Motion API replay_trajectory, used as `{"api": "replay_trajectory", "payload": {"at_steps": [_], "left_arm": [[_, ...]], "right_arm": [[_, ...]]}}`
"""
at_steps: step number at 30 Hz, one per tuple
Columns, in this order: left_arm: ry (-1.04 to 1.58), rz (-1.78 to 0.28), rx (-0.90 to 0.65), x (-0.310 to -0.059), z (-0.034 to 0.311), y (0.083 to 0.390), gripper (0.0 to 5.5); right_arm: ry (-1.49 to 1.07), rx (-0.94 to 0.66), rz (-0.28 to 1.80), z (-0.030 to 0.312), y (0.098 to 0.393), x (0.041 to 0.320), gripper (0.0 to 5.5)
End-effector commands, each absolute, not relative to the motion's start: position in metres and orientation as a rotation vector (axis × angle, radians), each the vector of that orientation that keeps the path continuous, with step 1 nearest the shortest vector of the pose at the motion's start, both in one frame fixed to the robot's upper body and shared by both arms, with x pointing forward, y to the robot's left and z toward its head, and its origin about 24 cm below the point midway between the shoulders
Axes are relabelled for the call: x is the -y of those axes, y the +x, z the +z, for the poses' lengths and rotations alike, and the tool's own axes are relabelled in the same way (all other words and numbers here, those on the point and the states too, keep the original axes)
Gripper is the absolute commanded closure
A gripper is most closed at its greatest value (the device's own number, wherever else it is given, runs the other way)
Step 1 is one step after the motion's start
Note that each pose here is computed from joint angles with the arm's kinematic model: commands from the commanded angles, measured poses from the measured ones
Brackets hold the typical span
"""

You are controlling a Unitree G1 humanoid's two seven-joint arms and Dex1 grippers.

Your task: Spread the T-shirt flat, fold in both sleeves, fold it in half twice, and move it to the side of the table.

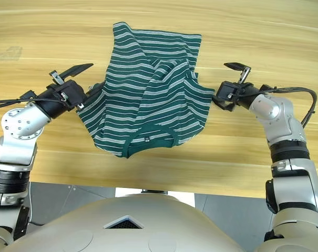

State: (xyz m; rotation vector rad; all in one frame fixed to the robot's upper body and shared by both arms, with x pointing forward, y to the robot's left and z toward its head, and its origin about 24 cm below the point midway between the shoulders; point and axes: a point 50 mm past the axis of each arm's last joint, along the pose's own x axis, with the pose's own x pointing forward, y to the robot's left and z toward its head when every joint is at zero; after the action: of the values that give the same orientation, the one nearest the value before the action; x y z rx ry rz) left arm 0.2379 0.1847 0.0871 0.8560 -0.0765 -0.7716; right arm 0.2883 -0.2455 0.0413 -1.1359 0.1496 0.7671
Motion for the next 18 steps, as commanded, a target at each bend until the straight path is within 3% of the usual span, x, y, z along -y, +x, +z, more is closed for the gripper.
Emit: {"api": "replay_trajectory", "payload": {"at_steps": [1,4,8,18], "left_arm": [[0.881,-0.792,0.051,-0.182,0.075,0.235,3.16],[0.885,-0.771,0.042,-0.189,0.076,0.233,3.16],[0.877,-0.764,0.026,-0.193,0.073,0.230,3.16],[0.878,-0.790,0.002,-0.188,0.060,0.227,3.16]], "right_arm": [[-1.184,-0.218,0.784,0.035,0.288,0.253,0.39],[-1.266,-0.173,0.658,0.062,0.300,0.272,0.39],[-1.302,-0.064,0.633,0.087,0.303,0.265,0.39],[-1.262,-0.077,0.812,0.066,0.281,0.235,0.39]]}}
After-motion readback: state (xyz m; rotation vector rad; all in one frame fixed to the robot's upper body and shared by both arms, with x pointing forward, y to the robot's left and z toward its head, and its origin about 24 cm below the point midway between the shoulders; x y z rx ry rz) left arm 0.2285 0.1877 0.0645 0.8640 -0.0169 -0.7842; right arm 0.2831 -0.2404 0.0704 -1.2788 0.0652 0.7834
